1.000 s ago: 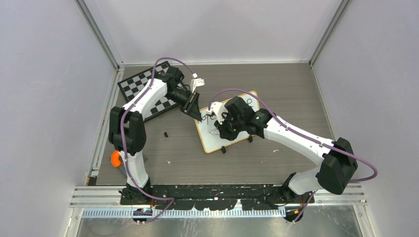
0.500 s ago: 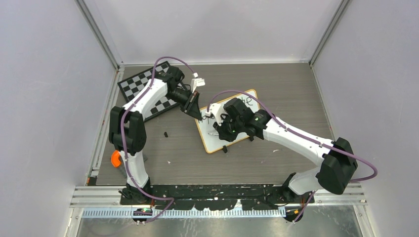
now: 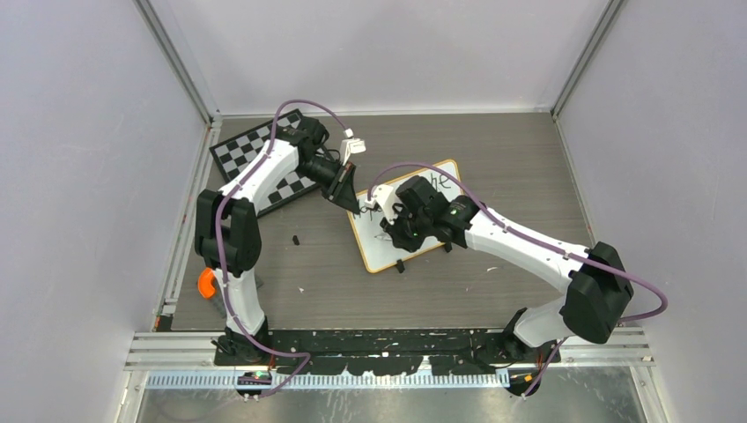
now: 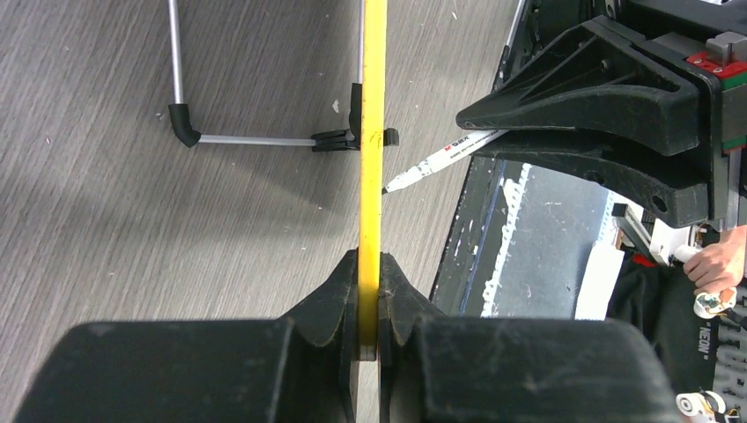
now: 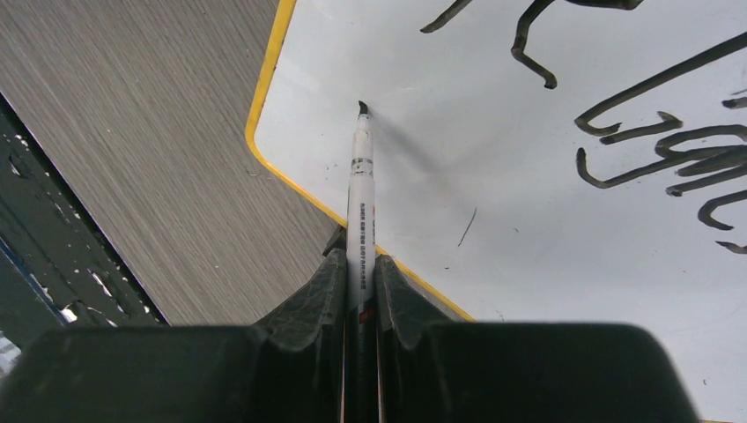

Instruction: Write a sentence on the whiteboard

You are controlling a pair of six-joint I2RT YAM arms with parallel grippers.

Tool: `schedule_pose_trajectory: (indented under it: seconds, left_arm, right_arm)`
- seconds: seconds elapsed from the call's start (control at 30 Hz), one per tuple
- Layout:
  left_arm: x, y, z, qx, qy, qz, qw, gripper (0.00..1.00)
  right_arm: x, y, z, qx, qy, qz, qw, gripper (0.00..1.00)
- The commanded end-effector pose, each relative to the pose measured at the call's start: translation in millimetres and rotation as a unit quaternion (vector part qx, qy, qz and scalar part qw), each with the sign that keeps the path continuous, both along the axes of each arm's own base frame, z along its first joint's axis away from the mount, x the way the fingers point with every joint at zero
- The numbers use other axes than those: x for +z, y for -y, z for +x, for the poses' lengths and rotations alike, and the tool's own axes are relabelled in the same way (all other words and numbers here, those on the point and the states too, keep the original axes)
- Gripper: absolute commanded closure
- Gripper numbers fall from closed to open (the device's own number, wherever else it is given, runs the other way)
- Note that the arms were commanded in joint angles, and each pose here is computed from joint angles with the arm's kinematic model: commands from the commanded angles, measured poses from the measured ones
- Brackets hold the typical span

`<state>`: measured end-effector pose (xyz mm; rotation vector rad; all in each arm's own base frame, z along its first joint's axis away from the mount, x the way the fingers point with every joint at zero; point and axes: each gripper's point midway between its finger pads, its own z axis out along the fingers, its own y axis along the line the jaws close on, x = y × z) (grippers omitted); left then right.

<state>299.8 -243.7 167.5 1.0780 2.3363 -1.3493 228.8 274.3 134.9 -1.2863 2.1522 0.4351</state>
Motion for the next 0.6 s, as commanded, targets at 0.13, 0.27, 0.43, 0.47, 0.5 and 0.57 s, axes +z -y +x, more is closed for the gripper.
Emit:
schedule_pose_trajectory:
  seconds: [0.13, 0.27, 0.43, 0.47, 0.5, 0.57]
  left_arm:
    - [4, 0, 9, 0.004, 0.012, 0.003, 1.000, 1.00]
    - [4, 0, 9, 0.003, 0.011, 0.003, 1.000, 1.00]
    - [3, 0, 10, 0.003, 0.011, 0.004, 1.000, 1.00]
    - [3, 0, 9, 0.003, 0.011, 0.004, 1.000, 1.00]
    - [3, 0, 9, 0.003, 0.011, 0.004, 1.000, 1.00]
    - [2, 0, 9, 0.003, 0.010, 0.005, 1.000, 1.00]
  right_arm:
    - [-4, 6, -4, 0.004, 0.004, -0.012, 1.000, 1.00]
    - [-12, 9, -9, 0.010, -0.007, -0.024, 1.000, 1.00]
    - [-16, 9, -13, 0.016, -0.015, -0.033, 0.999, 1.00]
    - [-15, 9, -13, 0.016, -0.013, -0.032, 0.999, 1.00]
    - [-13, 8, -11, 0.015, -0.010, -0.030, 0.999, 1.00]
    - [-8, 7, -7, 0.010, -0.001, -0.029, 1.000, 1.00]
